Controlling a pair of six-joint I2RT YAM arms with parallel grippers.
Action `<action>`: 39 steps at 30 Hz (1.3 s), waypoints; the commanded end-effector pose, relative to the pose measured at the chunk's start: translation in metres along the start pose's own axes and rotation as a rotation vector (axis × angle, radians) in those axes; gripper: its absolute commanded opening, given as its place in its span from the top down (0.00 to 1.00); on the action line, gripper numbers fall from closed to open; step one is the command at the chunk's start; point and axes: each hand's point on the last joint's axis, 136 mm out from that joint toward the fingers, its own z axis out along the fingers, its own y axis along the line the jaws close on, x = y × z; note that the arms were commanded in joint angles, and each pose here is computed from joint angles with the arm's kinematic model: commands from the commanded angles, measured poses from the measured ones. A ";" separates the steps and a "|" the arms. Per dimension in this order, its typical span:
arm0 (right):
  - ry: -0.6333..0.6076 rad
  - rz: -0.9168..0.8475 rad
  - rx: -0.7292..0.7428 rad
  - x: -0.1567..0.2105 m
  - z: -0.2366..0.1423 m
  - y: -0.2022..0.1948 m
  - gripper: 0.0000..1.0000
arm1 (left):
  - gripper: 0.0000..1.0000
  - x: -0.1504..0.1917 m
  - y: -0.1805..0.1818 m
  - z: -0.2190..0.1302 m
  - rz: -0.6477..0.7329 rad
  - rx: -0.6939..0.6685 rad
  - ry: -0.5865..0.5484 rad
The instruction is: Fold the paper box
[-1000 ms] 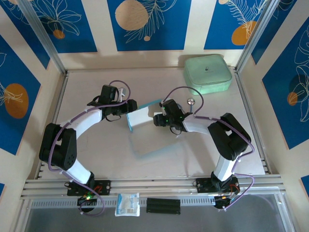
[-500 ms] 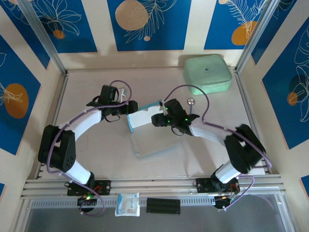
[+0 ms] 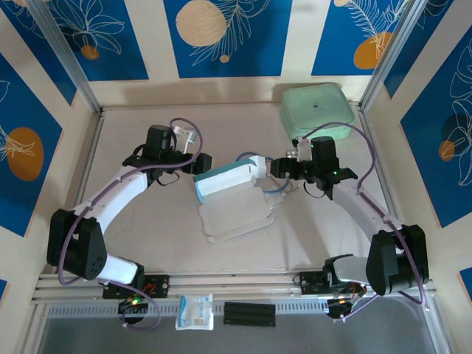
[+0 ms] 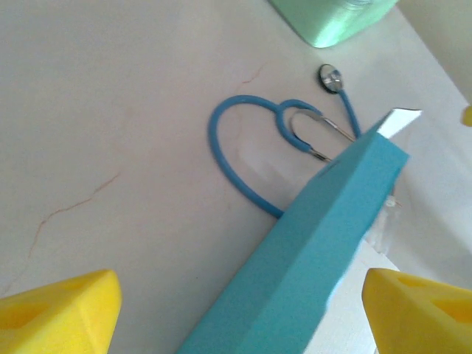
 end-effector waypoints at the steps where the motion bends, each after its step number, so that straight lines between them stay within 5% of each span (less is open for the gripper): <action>1: 0.088 -0.111 -0.129 0.017 0.005 0.018 0.20 | 0.15 0.005 -0.030 -0.012 0.104 0.111 0.027; 11: 0.159 -0.269 0.006 0.001 0.072 0.002 0.37 | 0.15 0.023 -0.045 -0.009 0.244 0.096 0.136; 16: 0.191 -0.341 0.096 0.004 0.092 -0.007 0.59 | 0.10 0.027 -0.039 0.000 0.354 -0.003 0.210; 25: 0.157 -0.561 0.112 0.007 0.105 0.017 0.96 | 0.08 0.036 -0.045 0.034 0.392 0.058 0.292; 33: 0.151 -0.642 0.089 0.006 0.129 0.042 0.99 | 0.10 0.057 -0.027 0.046 0.391 -0.009 0.383; 39: 0.149 -0.655 0.115 0.005 0.139 0.044 0.99 | 0.21 0.081 0.004 0.046 0.392 -0.147 0.450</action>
